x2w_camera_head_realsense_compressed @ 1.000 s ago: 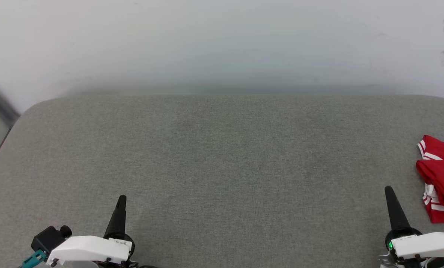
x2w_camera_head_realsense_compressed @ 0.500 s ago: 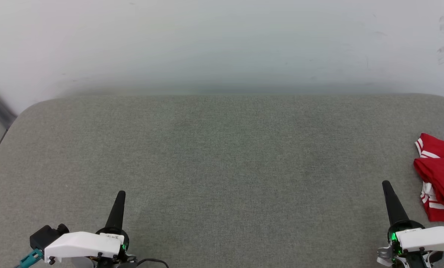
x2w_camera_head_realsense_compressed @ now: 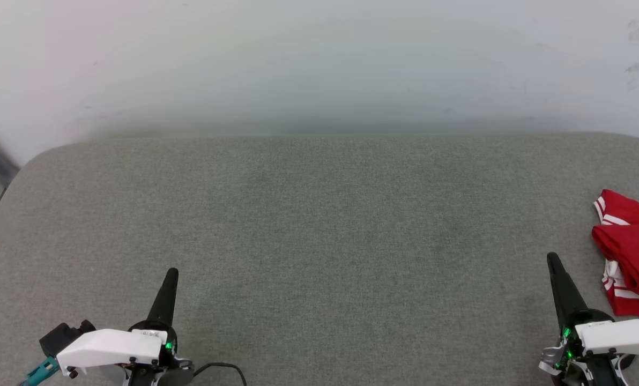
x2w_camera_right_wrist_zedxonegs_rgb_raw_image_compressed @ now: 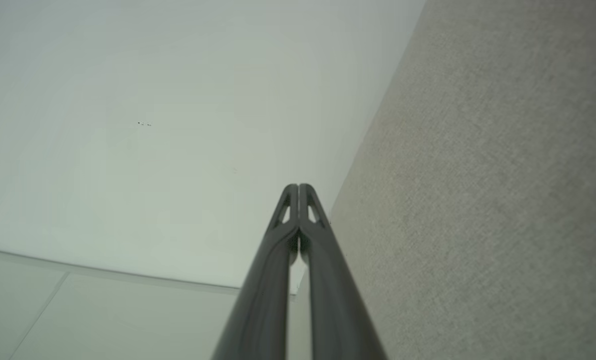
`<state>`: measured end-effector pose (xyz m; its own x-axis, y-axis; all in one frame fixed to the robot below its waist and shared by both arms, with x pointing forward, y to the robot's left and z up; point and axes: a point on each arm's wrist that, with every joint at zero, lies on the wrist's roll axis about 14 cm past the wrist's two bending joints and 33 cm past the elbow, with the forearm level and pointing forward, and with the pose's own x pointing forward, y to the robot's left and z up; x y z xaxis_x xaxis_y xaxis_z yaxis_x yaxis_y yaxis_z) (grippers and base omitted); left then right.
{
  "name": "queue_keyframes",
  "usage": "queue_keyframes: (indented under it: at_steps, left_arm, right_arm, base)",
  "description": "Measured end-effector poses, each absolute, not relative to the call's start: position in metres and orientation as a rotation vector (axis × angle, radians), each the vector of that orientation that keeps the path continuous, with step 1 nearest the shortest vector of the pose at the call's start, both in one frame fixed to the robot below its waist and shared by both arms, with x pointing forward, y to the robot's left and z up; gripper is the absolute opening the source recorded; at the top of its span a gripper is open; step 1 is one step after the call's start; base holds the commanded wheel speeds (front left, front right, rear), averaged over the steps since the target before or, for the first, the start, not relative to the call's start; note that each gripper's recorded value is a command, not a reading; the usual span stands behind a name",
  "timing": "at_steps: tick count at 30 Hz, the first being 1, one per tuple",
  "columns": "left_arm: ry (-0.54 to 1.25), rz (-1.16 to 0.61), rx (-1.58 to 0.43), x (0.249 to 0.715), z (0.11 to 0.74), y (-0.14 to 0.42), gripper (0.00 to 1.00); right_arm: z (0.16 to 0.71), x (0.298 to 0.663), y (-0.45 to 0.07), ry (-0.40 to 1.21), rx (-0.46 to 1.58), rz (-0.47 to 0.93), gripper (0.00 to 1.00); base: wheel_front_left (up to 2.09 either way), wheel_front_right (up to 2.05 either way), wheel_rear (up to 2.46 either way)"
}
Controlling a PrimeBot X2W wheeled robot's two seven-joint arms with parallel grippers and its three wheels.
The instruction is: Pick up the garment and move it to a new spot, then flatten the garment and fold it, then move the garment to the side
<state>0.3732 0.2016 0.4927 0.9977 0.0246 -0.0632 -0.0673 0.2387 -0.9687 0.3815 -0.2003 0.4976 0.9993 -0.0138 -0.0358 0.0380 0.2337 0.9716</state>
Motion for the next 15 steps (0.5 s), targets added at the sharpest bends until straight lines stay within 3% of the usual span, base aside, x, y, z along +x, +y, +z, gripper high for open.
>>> queue_keyframes:
  at_steps: [15]
  left_arm:
    - [0.023,0.036,-1.458,0.3812,0.499,0.2012,0.0]
  right_arm:
    - [0.5007,0.3846,-0.2002,0.016,1.461,-0.022,0.0]
  base:
    - [0.0,0.0,0.0]
